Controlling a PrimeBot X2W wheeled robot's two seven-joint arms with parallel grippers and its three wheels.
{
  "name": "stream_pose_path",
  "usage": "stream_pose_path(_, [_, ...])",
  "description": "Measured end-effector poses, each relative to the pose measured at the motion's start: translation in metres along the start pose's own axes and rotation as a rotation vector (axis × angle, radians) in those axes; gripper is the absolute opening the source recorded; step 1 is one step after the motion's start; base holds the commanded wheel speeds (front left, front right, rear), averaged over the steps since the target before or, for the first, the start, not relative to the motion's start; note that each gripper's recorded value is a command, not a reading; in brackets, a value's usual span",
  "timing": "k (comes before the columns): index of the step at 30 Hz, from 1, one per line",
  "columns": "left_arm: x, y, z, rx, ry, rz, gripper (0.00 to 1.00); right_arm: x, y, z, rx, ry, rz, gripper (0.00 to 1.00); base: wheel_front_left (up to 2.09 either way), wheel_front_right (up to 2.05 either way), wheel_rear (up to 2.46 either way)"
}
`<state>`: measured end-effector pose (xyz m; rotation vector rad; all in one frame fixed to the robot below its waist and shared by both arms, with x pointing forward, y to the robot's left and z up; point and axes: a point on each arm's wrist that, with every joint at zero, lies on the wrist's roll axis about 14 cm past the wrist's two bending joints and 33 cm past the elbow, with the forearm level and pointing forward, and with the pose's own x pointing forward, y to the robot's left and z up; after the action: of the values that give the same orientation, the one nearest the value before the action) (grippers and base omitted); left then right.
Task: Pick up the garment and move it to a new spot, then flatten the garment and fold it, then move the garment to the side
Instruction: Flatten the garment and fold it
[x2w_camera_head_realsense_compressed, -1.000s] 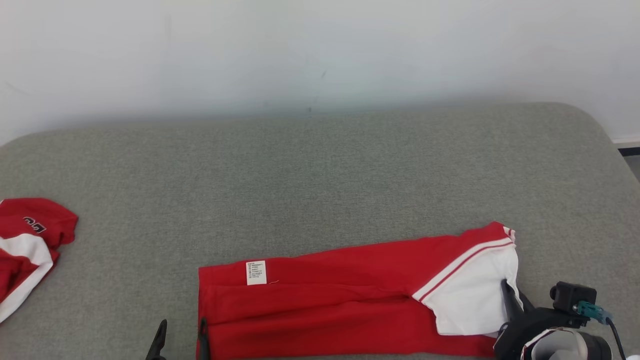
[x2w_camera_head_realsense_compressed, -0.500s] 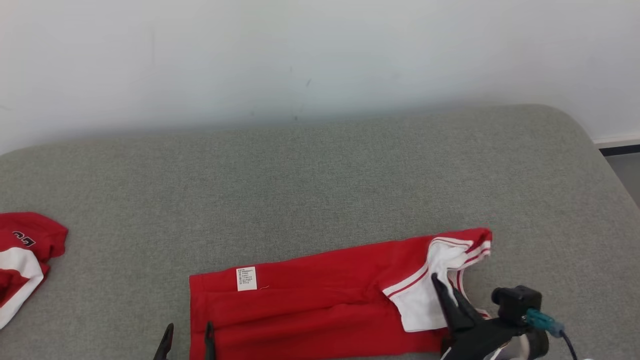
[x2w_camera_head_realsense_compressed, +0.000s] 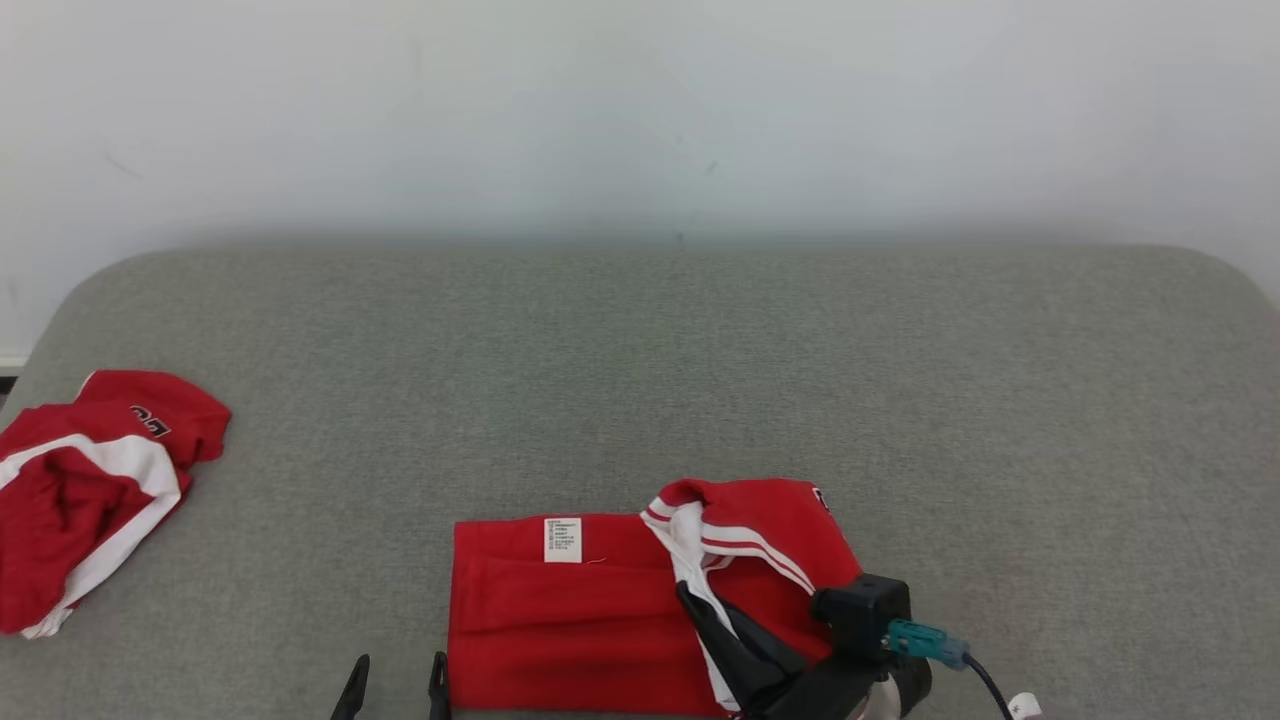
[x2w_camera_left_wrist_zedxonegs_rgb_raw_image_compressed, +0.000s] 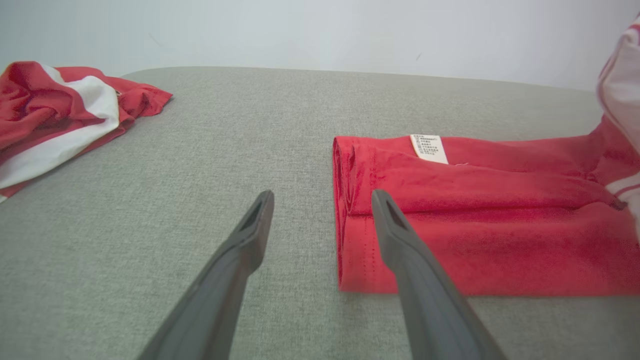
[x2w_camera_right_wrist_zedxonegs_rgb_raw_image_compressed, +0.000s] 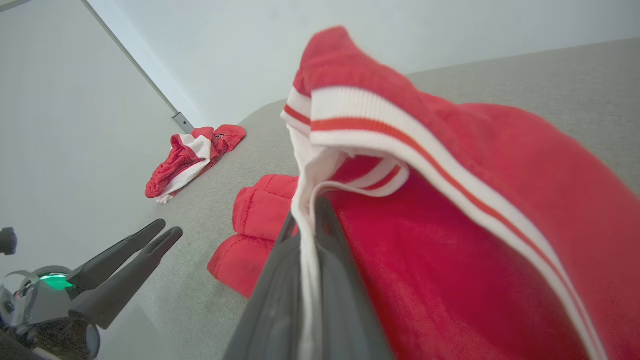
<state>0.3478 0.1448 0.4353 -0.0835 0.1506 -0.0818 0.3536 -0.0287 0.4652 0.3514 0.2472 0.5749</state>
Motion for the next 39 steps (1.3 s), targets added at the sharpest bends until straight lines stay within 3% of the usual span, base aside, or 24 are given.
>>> stream_pose_path(7, [-0.016, 0.020, -0.004, -0.006, 0.005, 0.071, 1.00, 0.036, 0.044, -0.010, -0.035, 0.064, 0.141, 0.00, 0.00, 0.00, 0.00])
stream_pose_path(18, [-0.040, 0.049, -0.010, -0.030, 0.015, 0.187, 1.00, 0.085, 0.062, -0.017, -0.092, 0.108, 0.201, 0.00, 0.00, 0.00, 0.00])
stream_pose_path(19, [-0.041, 0.052, -0.010, -0.035, 0.015, 0.198, 1.00, 0.089, 0.062, -0.017, -0.092, 0.112, 0.199, 0.39, 0.00, 0.00, 0.00])
stream_pose_path(21, [-0.043, 0.055, -0.011, -0.036, 0.018, 0.211, 1.00, 0.096, 0.060, -0.015, -0.099, 0.107, 0.197, 1.00, 0.00, 0.00, 0.00])
stream_pose_path(32, [-0.033, 0.062, -0.006, -0.033, 0.007, 0.233, 1.00, 0.103, 0.047, 0.019, -0.046, -0.018, 0.154, 1.00, 0.00, 0.00, 0.00])
stream_pose_path(35, [-0.028, 0.057, -0.002, -0.031, -0.003, 0.216, 1.00, 0.095, 0.020, 0.043, -0.065, -0.093, 0.086, 1.00, 0.00, 0.00, 0.00])
stream_pose_path(39, [-0.022, 0.053, 0.002, -0.028, -0.013, 0.199, 1.00, 0.069, -0.025, 0.046, -0.131, -0.118, -0.029, 1.00, 0.00, 0.00, 0.00])
